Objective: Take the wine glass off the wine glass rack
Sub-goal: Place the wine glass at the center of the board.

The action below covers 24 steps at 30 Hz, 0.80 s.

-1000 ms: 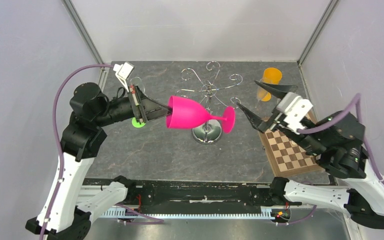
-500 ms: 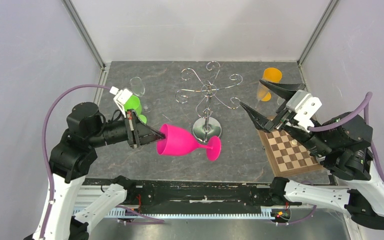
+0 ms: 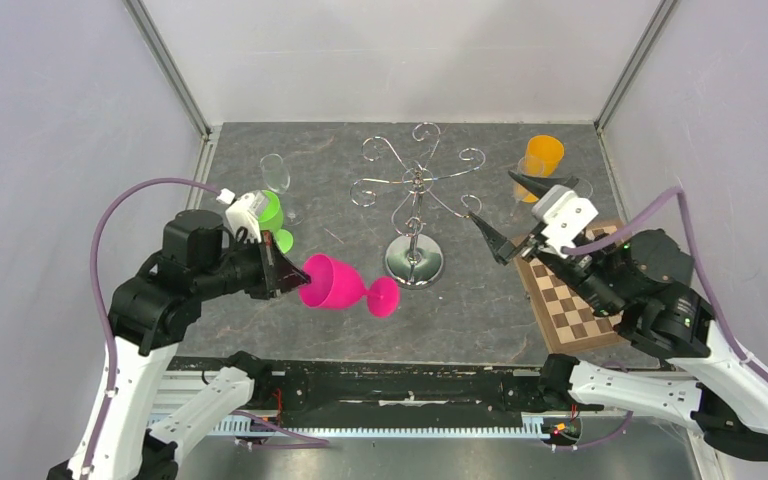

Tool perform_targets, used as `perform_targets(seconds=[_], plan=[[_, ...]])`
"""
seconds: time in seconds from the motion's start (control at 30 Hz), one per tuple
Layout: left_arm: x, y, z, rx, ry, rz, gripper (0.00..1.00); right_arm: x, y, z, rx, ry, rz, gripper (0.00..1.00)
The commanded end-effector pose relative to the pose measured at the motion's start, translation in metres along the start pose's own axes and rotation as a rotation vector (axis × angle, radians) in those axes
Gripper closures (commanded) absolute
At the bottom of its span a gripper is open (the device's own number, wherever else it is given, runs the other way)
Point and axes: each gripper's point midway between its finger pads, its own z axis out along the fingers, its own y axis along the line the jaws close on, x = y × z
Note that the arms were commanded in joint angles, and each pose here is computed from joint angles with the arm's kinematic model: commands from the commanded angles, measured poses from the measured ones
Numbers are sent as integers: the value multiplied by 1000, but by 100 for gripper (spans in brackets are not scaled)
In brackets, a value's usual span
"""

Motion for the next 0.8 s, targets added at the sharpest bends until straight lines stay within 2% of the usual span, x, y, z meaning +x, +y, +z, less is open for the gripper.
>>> perform_targets(seconds=[0.0,0.3,0.57,0.77], plan=[[-9,52,7,-262,-32,32,98,13,3,3,31,9,25,22],[-29,116,30,-578,-29,46,98,43,29,7,-19,26,56,21],[-48,153,49,-751,18,91,98,57,40,3,-45,36,73,20],[-57,185,54,-807,42,44,98,70,46,0,-56,53,78,19]])
